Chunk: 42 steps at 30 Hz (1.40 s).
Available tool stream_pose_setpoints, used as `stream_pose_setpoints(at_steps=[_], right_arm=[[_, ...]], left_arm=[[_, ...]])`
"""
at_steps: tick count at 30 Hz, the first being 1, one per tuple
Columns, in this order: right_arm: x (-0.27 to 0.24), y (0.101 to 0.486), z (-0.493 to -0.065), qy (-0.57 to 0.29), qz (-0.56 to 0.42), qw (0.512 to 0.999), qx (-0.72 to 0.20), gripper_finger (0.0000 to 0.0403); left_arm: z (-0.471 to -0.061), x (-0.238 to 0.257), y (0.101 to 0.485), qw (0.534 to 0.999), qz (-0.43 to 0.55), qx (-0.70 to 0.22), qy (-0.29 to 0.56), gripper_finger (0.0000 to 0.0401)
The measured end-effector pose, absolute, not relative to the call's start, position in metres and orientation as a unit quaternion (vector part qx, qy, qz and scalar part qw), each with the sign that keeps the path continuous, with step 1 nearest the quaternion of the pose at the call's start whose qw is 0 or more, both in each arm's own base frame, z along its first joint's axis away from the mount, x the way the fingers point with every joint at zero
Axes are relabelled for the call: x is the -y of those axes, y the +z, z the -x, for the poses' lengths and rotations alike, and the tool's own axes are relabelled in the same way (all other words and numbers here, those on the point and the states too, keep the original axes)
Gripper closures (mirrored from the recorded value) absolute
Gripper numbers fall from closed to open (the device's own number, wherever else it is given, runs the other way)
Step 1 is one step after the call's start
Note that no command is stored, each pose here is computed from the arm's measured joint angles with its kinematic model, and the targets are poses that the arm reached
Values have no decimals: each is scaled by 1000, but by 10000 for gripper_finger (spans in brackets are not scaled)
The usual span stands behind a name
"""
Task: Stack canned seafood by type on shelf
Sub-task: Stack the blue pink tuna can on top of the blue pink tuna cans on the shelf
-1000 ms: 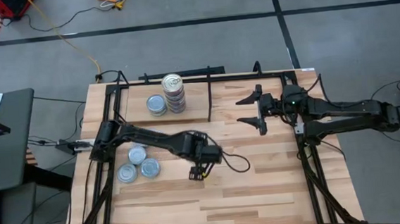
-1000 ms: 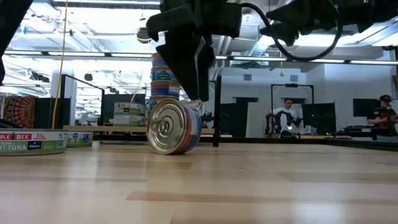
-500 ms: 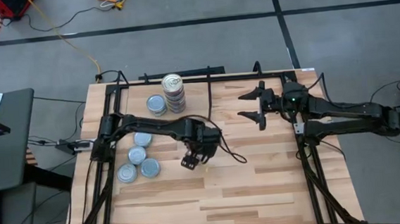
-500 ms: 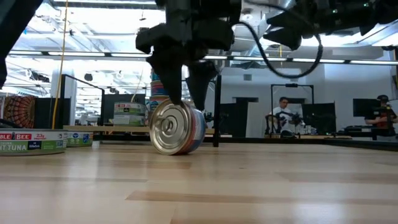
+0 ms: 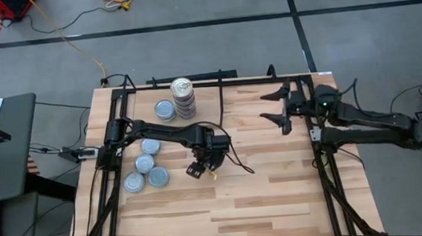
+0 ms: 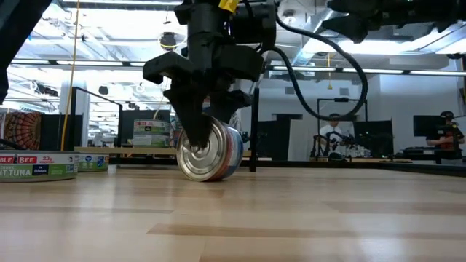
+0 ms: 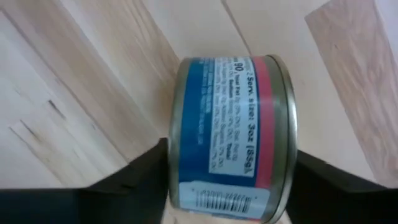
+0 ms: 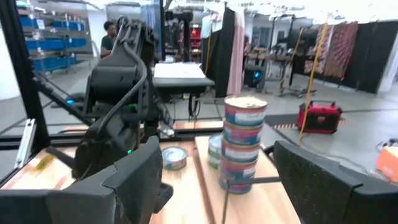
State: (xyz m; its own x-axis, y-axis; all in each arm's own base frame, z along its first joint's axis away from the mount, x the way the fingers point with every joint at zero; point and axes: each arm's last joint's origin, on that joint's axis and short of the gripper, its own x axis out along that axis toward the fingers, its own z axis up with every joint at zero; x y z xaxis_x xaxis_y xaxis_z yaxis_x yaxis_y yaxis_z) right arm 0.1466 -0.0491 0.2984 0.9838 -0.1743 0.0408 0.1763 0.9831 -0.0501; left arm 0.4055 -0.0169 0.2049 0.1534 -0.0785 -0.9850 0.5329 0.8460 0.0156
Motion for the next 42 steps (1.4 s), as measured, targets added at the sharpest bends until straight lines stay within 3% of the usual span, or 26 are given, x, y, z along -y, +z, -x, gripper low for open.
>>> stream_pose_setpoints(at_steps=[4,9,12,18,23,28,33,42], right_arm=[[49,303,-138,-99,38,994,34,72],[53,303,-135,-114,52,992,28,72],[56,303,-134,-126,58,990,27,72],[59,302,-133,-136,58,989,25,72],[58,302,-134,-132,60,989,23,72],[57,302,-134,-130,62,989,23,72],[57,302,-134,-130,62,989,24,72],[57,302,-134,-128,62,990,24,72]], left_arm=[[-406,19,205,739,-186,-613,-207,223],[-400,18,215,718,-171,-644,-200,222],[-396,12,241,713,-165,-654,-189,222],[-386,-28,307,790,-98,-598,-89,222],[-354,-80,356,846,3,-532,25,222],[-319,-116,395,889,97,-442,69,222],[-294,-131,420,913,129,-379,79,222],[-261,-167,427,913,186,-354,80,222]])
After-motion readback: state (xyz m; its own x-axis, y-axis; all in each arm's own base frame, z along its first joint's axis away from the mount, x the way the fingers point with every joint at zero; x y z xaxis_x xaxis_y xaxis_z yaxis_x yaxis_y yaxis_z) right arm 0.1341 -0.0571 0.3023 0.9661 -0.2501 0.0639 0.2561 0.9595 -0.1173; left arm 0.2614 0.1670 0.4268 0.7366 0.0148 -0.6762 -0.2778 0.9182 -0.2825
